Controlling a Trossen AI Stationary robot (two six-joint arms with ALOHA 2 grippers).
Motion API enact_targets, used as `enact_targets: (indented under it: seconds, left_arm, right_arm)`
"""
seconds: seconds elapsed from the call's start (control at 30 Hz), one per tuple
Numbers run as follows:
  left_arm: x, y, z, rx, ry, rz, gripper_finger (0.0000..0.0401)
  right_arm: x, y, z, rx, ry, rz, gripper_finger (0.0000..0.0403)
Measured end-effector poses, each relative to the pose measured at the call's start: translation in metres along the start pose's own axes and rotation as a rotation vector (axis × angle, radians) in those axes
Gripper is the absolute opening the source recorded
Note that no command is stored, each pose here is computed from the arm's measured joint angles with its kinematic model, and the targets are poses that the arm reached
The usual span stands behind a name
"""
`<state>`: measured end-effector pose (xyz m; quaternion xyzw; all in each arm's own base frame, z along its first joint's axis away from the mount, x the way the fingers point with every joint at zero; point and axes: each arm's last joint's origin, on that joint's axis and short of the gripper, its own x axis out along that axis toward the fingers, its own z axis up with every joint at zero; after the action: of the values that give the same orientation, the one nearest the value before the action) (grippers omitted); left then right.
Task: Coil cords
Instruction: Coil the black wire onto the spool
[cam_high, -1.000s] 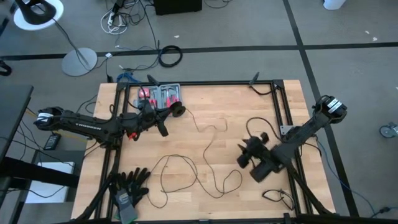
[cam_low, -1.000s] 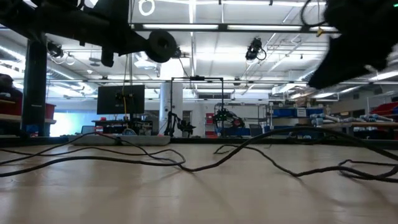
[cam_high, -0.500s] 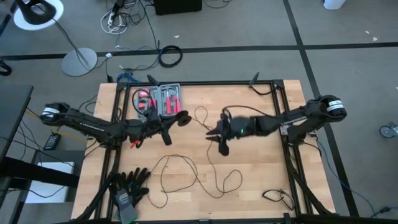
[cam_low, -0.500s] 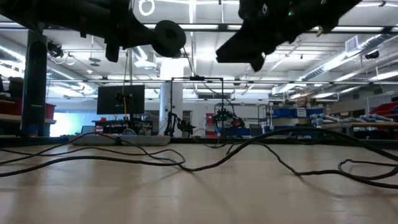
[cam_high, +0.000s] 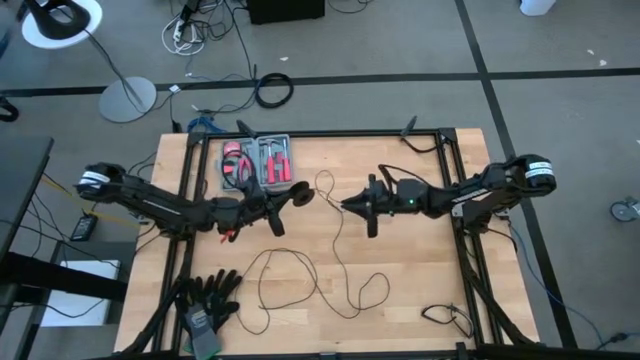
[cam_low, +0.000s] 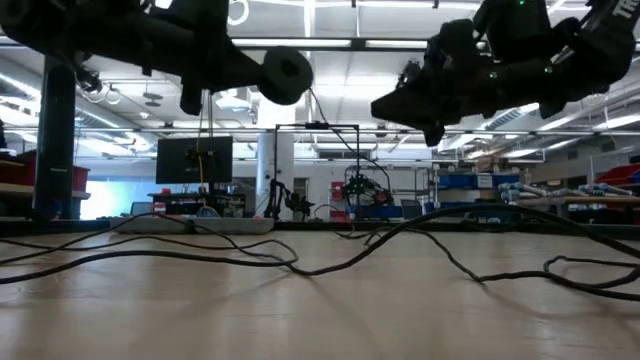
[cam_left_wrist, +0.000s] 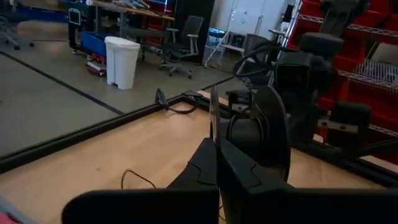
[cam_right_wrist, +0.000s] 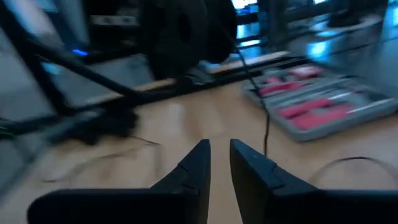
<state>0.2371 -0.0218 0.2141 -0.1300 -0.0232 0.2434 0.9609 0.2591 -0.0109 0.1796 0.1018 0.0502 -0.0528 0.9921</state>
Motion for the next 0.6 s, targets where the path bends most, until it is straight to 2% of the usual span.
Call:
enact_targets:
  seconds: [0.13, 0.3, 0.43, 0.6]
  left_arm:
    - [0.009, -0.004, -0.012, -0.020, -0.008, -0.009, 0.0000]
    - [0.018, -0.013, -0.011, 0.006, 0.001, -0.041, 0.0000]
    - [0.022, -0.018, -0.006, 0.023, -0.004, -0.079, 0.0000]
    - [0.022, -0.018, -0.006, 0.024, -0.001, -0.089, 0.0000]
  right_arm:
    - [0.008, 0.014, 0.009, -0.091, 0.000, -0.102, 0.0072]
    - [0.014, 0.018, 0.017, -0.161, 0.010, -0.211, 0.0102]
    - [0.015, 0.018, 0.021, -0.177, -0.002, -0.224, 0.0133]
    - [0.016, 0.018, 0.023, -0.265, 0.009, -0.230, 0.0162]
